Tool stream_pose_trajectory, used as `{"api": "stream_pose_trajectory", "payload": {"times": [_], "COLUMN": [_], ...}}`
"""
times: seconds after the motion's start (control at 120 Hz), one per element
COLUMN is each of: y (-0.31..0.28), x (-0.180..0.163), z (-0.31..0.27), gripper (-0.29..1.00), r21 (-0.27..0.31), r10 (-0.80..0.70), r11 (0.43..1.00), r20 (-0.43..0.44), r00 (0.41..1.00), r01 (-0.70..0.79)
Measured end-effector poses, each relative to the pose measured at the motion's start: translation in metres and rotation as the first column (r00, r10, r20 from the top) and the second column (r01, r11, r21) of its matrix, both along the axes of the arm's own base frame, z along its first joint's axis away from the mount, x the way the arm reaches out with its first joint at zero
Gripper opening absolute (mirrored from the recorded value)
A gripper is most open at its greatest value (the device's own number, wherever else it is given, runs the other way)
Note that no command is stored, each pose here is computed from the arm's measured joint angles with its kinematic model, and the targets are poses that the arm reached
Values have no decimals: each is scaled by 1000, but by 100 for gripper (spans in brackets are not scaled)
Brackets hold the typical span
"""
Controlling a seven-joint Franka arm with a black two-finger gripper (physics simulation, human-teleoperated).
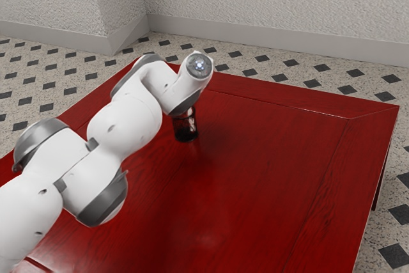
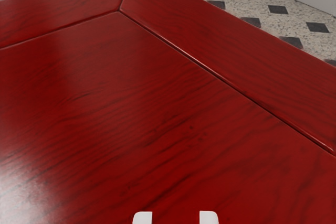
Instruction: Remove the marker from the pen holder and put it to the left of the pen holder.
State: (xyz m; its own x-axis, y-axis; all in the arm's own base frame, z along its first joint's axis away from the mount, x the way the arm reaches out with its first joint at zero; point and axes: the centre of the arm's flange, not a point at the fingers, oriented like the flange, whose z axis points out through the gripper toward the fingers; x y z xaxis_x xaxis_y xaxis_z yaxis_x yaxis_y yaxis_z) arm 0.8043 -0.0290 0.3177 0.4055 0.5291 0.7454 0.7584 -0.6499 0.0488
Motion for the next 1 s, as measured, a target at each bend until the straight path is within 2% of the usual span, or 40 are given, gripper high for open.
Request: {"api": "stream_pose_trajectory", "payload": {"times": [0.142, 0.367, 0.5, 0.675, 0.808, 1.0], "y": [11, 34, 98, 142, 149, 163], "x": [-5, -19, -21, -18, -19, -27], "z": [34, 121, 127, 106, 95, 84], "gripper": [-4, -5, -5, -5, -5, -5], "r21": [-15, -50, -35, -39, -107, -291], "r10": [29, 76, 157, 208, 244, 353], "r11": [999, 996, 987, 978, 966, 890], "r20": [25, 84, 85, 81, 63, -46], "r00": [999, 994, 984, 975, 968, 935], "r01": [-28, -72, -155, -206, -237, -350]}}
